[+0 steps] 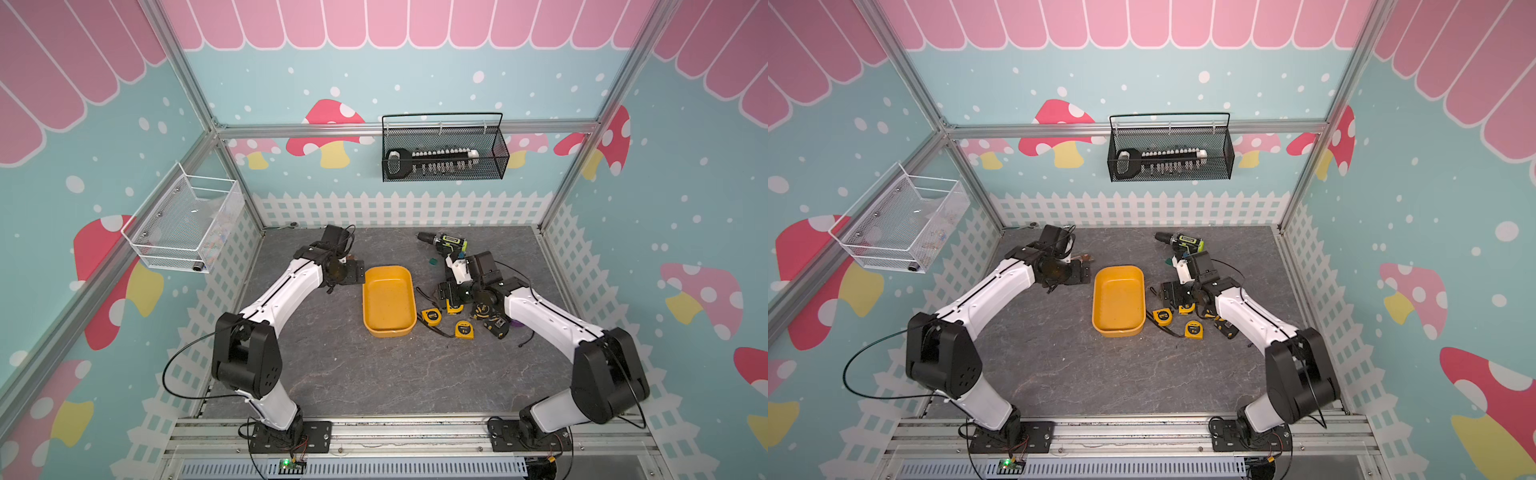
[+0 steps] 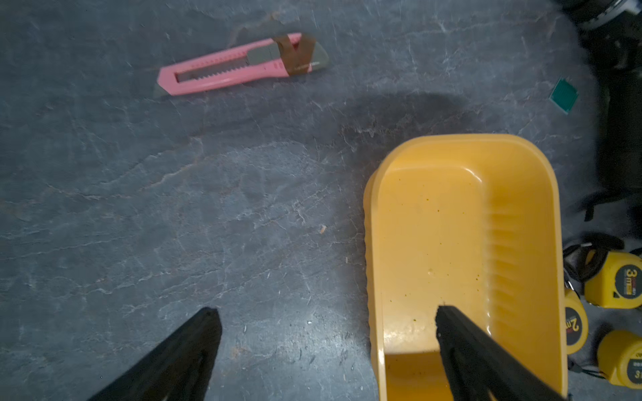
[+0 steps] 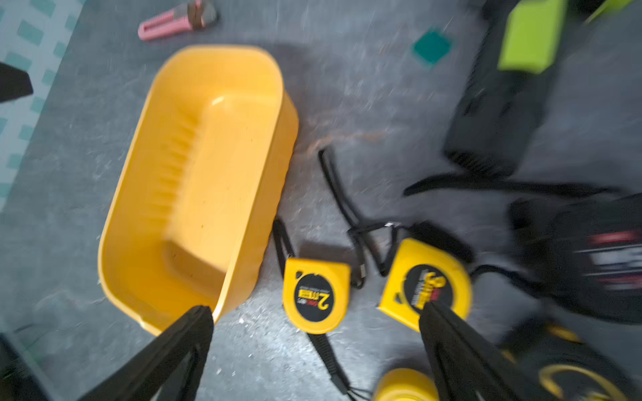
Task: Take the tape measure out of the storage box
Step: Reset both arms
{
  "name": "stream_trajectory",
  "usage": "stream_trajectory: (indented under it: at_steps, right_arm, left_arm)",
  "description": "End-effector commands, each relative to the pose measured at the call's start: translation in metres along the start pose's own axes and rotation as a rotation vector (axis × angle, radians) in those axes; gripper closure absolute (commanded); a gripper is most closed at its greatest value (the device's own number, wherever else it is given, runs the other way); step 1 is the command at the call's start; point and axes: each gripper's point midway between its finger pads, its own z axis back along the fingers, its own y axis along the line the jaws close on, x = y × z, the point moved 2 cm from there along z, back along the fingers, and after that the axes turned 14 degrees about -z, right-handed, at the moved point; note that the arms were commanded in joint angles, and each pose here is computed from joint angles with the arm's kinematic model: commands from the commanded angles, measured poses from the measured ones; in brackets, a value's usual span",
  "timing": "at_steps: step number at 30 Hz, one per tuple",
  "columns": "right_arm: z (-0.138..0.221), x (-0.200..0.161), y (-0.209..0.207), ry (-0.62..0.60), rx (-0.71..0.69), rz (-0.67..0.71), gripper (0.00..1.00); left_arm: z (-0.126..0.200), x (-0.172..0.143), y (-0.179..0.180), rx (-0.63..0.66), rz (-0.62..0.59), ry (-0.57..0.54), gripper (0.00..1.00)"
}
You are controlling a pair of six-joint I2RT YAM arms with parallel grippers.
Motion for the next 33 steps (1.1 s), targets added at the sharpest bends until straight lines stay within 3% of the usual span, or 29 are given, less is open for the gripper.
stream_trajectory:
  at_steps: [1,4,6,10,15,22,26,31,33]
  right_arm:
    - [0.037,0.024,-0.047,-0.189,-0.283,0.139,0.01]
    - [0.064,0.035,-0.101,-0.356,-0.397,0.078,0.01]
    - [0.070,0.030,-0.128,-0.390,-0.436,0.034,0.01]
    - [0.063,0.019,-0.153,-0.440,-0.504,0.093,0.01]
    - [0.042,0.012,-0.170,-0.562,-0.501,0.132,0.01]
    - [0.018,-0.004,-0.174,-0.611,-0.462,0.218,0.01]
    - [0.009,-0.011,-0.175,-0.643,-0.444,0.239,0.01]
    - [-0.003,-0.006,-0.173,-0.548,-0.411,0.246,0.01]
    - [-0.003,-0.005,-0.174,-0.559,-0.400,0.244,0.01]
  left_arm:
    - [0.017,0.012,0.023,0.043,0.020,-0.158,0.01]
    - [0.015,-0.013,0.058,0.100,0.134,-0.205,0.01]
    - [0.016,-0.029,0.079,0.193,0.153,-0.264,0.01]
    - [0.019,-0.049,0.094,0.300,0.051,-0.362,0.01]
    - [0.015,-0.062,0.114,0.433,0.036,-0.474,0.01]
    - [0.001,-0.066,0.120,0.345,0.081,-0.689,0.01]
    - [-0.002,-0.057,0.120,0.335,0.036,-0.772,0.01]
    - [-0.029,-0.058,0.106,0.254,-0.047,-0.785,0.01]
    - [-0.034,-0.055,0.105,0.250,-0.055,-0.729,0.01]
